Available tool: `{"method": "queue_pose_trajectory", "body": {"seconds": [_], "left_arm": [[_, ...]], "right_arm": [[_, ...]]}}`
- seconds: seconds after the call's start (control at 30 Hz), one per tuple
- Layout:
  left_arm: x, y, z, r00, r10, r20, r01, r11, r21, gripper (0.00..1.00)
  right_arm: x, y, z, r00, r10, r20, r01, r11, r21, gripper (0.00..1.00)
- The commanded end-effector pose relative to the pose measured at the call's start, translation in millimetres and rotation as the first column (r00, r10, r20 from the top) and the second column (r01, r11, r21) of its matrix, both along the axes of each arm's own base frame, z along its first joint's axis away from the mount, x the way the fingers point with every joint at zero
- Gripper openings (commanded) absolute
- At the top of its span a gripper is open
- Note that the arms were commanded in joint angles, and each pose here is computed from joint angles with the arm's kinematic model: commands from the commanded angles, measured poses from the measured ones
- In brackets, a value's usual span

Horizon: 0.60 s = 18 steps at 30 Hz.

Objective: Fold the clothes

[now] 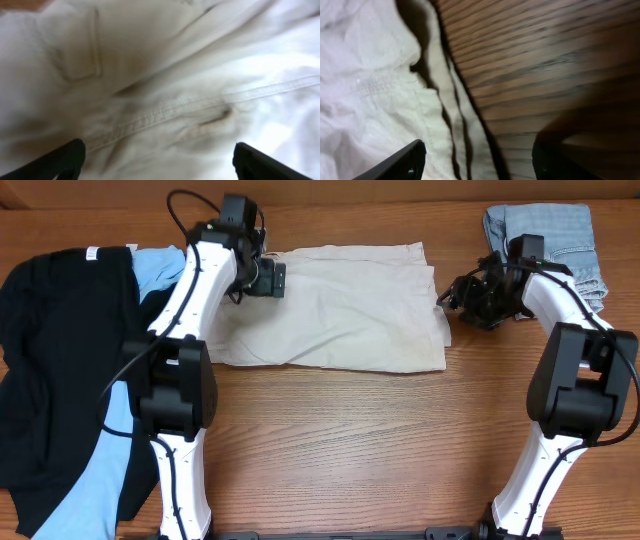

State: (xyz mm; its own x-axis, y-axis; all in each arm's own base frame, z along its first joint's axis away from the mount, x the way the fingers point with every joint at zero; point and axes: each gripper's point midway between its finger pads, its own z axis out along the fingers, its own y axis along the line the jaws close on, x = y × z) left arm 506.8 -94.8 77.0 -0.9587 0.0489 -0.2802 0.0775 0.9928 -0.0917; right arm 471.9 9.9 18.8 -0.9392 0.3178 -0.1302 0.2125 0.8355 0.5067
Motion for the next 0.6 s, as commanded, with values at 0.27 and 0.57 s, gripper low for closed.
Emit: {"method": "queue_pose_trajectory", "body": {"seconds": [0.27,0.57], "left_arm": [[-11.5,-39.3,114.7,0.993,-0.096,0.071,0.111,0.965,-0.239,1.0],[-46.4,-35.1,123.2,0.994,-0.1,-0.052,0.084,0.966,-0.245,0.99]], "right_arm": [[-26.3,65.0,-43.6,0.984,0.172,-0.054,-0.173,0.985,-0.023,0.62],[-27.8,37.3,-39.4,0.992,0.001,-0.127,-0.006,0.999,-0.036,0.04]]}}
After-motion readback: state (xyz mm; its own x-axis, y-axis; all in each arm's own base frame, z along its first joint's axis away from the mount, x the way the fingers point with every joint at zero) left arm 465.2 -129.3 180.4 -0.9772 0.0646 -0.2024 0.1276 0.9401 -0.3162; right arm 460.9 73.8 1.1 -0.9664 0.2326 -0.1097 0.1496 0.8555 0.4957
